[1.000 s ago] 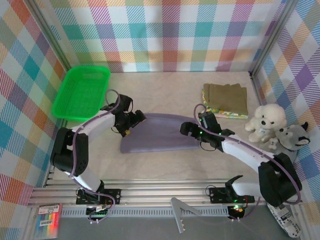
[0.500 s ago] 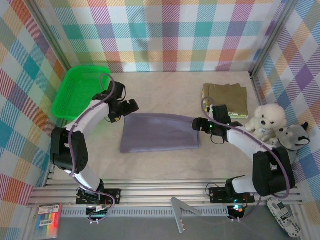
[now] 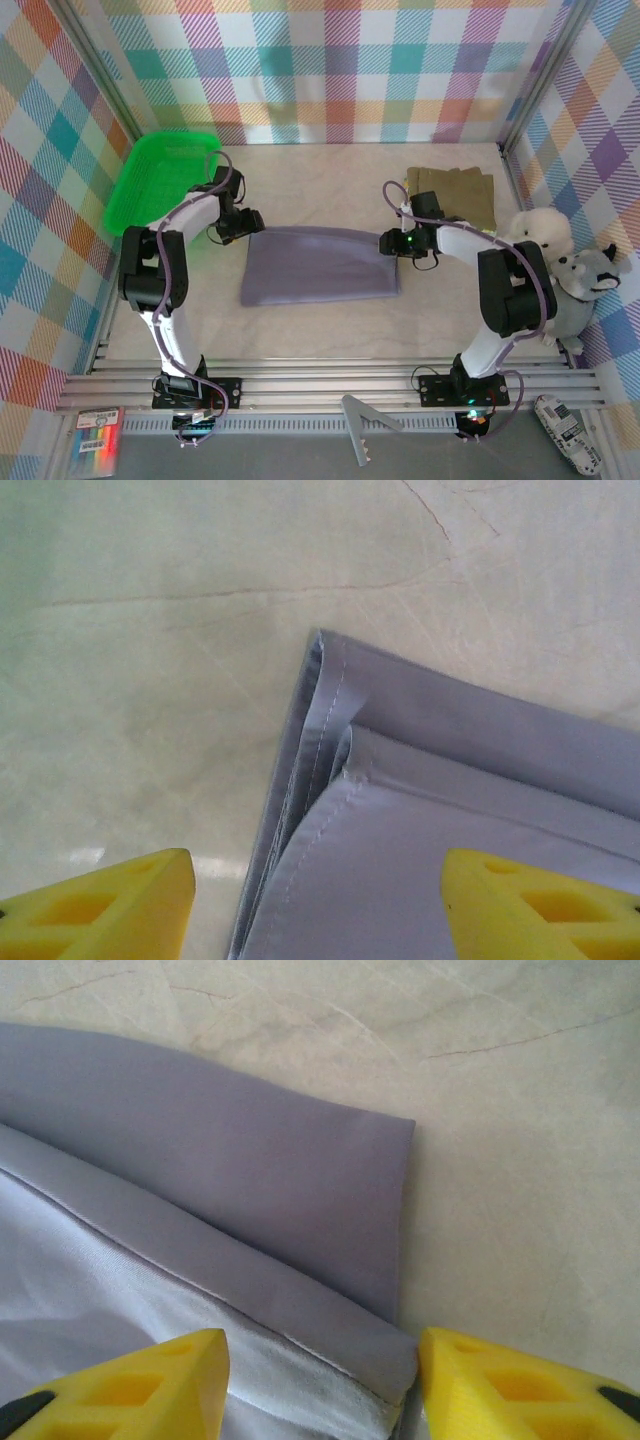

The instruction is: Fold and stack the skirts

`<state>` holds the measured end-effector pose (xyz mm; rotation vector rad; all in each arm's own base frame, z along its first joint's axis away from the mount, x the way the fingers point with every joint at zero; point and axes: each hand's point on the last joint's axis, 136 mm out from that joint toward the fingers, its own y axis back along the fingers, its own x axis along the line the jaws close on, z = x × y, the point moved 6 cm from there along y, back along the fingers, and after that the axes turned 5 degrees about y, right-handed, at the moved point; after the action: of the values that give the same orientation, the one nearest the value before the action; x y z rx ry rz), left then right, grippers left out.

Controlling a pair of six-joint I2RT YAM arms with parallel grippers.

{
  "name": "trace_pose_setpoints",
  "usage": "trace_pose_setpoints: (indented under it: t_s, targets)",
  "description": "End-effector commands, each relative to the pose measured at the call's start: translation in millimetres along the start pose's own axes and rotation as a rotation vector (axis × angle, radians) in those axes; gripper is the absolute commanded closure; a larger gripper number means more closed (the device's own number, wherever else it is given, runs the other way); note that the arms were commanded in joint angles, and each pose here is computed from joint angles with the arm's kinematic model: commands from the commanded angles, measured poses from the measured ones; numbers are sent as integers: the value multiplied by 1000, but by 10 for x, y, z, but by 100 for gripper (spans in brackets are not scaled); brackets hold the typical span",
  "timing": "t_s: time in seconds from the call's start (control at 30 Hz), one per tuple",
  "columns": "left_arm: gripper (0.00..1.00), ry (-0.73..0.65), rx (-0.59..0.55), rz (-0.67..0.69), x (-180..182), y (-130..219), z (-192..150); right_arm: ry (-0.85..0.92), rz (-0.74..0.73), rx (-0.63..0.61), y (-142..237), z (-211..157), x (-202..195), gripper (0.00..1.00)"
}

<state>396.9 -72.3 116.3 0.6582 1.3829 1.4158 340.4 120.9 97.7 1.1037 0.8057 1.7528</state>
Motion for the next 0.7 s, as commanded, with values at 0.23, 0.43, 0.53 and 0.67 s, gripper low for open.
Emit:
trace_pose_setpoints:
  t_s: [0.23,0.43,0.53,0.67]
  targets:
    - [60,-13,67,-115,-173,-240,103,-30,38,60,-57,-34,10,60]
    - [87,-14,27,-94,-143,-92,106,-21,41,25,65,-3,55,87]
    - [98,-16,-10,-89,-128,74,99,-14,42,-16,196,36,92,94]
    - [100,-4,-49,-107,-116,280,49,-5,50,-57,347,57,146,100]
